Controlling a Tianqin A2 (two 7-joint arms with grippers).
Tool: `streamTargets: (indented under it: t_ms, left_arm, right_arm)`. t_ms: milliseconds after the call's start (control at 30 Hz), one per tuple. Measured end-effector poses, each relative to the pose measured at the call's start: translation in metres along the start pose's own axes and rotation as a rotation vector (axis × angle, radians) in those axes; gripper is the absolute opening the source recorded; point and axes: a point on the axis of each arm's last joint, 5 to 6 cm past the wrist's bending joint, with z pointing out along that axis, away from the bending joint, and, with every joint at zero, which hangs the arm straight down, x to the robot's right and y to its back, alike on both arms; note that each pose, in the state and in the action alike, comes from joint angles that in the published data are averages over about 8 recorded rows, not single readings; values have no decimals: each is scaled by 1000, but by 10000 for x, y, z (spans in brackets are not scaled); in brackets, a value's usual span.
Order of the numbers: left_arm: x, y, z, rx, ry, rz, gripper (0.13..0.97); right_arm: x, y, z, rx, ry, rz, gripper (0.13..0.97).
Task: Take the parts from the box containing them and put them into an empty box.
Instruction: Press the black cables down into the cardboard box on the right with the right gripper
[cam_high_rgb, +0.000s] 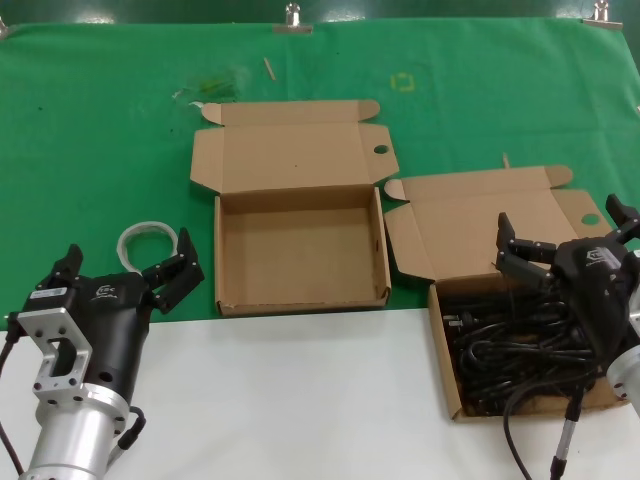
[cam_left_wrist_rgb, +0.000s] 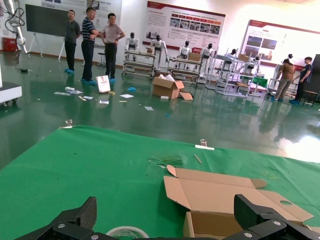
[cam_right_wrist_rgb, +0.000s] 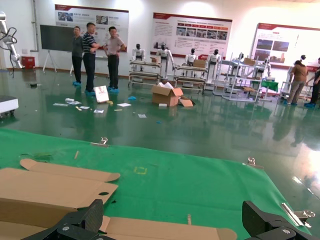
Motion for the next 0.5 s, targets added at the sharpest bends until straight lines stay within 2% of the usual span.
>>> streamTargets:
  t_ms: [500]
  left_arm:
    - [0, 0, 0, 0, 0, 0, 966]
  right_arm:
    - [0, 0, 0, 0, 0, 0, 966]
